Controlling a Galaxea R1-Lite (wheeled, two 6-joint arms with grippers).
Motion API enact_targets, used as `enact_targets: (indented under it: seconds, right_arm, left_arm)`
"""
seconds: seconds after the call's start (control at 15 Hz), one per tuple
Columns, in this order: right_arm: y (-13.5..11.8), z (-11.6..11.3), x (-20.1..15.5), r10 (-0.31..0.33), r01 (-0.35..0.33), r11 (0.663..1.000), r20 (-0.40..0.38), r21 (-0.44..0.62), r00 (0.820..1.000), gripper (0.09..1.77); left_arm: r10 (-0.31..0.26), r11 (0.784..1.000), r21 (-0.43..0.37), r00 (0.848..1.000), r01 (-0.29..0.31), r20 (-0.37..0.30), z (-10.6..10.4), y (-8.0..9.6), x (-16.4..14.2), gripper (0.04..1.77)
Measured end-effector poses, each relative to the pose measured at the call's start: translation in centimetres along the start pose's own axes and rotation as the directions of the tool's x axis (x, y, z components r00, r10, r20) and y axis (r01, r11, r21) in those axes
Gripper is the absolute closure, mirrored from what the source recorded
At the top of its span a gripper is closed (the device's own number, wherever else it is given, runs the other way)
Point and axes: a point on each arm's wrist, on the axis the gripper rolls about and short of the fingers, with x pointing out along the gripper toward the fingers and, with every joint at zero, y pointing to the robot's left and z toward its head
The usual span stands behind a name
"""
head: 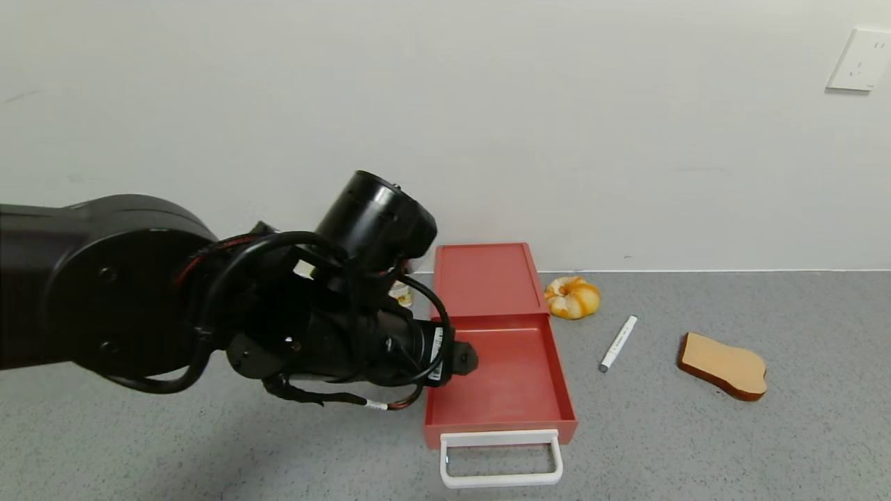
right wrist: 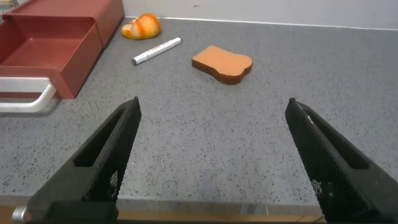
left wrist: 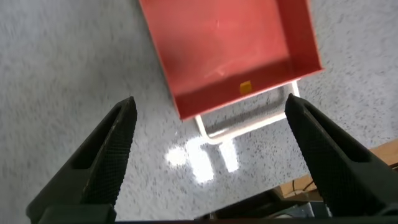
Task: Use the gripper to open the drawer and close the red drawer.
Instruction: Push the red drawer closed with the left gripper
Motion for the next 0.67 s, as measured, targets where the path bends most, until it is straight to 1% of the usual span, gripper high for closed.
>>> enact_targets:
  seconds: [0.13, 0.27, 0.4, 0.53, 0.67]
  right_arm:
    - [0.0, 0.0, 0.0, 0.000, 0.000, 1.000, 0.000, 0.000, 1.000, 0.15]
    - [0.0, 0.0, 0.0, 0.000, 0.000, 1.000, 0.000, 0.000, 1.000, 0.15]
    - [0.0, 0.0, 0.0, 0.000, 0.000, 1.000, 0.000, 0.000, 1.000, 0.15]
    - [0.0, 0.0, 0.0, 0.000, 0.000, 1.000, 0.000, 0.000, 1.000, 0.15]
    - [0.0, 0.0, 0.0, 0.000, 0.000, 1.000, 0.000, 0.000, 1.000, 0.15]
  left_arm:
    - [0.032, 0.999, -0.012, 0.998, -0.033, -0.055, -0.5, -1.3, 0.7, 0.09]
    - [0.032, 0.999, 0.015, 0.996, -0.031, -0.081, -1.1, -2.2, 1.3, 0.09]
    - [0.037, 0.999, 0.037, 0.993, -0.033, -0.109, -1.8, -2.7, 1.8, 0.09]
    - [0.059, 0.997, 0.053, 0.984, -0.051, -0.167, -2.7, -2.8, 2.1, 0.09]
    - [0.077, 0.997, 0.015, 0.973, -0.076, -0.216, -3.5, -3.1, 2.4, 0.09]
